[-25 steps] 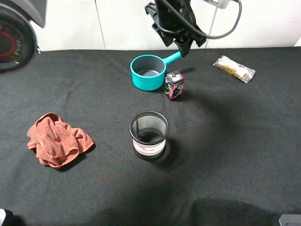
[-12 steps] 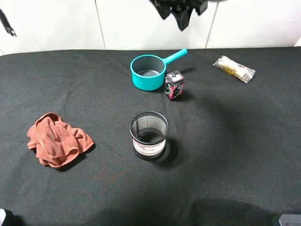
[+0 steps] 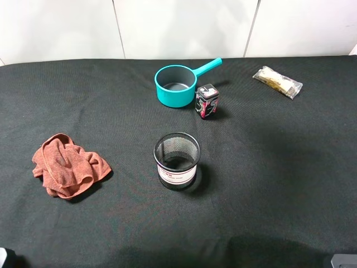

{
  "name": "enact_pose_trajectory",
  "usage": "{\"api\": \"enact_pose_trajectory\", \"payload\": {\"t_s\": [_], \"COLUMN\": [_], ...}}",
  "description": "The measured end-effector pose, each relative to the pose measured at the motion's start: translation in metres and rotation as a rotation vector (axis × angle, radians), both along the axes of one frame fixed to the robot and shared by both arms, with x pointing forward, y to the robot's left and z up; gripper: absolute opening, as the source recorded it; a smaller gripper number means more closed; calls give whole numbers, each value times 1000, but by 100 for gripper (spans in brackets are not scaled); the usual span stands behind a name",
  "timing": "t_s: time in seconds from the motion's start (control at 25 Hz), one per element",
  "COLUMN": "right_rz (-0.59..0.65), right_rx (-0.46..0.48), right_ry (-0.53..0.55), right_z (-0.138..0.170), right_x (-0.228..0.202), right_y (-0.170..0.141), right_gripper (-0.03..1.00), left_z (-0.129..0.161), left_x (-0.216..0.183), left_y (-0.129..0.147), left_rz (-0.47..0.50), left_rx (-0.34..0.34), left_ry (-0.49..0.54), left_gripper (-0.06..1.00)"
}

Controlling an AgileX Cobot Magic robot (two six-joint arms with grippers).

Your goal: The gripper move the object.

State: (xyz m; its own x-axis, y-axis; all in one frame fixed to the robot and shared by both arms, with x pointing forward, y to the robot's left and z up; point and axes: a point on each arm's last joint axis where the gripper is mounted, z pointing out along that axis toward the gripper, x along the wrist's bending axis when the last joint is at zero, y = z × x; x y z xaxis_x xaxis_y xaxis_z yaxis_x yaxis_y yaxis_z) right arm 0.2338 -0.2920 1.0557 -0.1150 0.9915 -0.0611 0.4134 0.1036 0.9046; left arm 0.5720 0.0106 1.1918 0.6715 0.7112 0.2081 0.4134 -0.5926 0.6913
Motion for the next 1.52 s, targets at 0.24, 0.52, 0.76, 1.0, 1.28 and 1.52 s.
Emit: {"api": "enact_pose_trajectory", "payload": {"t_s": [0.24, 0.52, 0.76, 1.0, 1.28, 1.52], "right_rz": [0, 0, 0, 0, 0, 0], "right_rx": [0, 0, 0, 0, 0, 0], "right_ry": [0, 0, 0, 0, 0, 0], "right_z": [0, 0, 0, 0, 0, 0], "right_x": [0, 0, 0, 0, 0, 0], "right_y": [0, 0, 0, 0, 0, 0], "right_gripper": [69, 69, 69, 69, 69, 69], "left_z": [10, -19, -62, -79, -91, -104], "left_x": [-13, -50, -110, -186, -255, -282], "left_y": [55, 150, 230, 287, 295, 296], "left_rz": [82, 293, 500, 703, 737, 735], "left_rx": [38, 91, 60, 6, -65, -91], "left_ry": [33, 177, 271, 226, 134, 95], "left_gripper": [53, 53, 53, 53, 53, 53]}}
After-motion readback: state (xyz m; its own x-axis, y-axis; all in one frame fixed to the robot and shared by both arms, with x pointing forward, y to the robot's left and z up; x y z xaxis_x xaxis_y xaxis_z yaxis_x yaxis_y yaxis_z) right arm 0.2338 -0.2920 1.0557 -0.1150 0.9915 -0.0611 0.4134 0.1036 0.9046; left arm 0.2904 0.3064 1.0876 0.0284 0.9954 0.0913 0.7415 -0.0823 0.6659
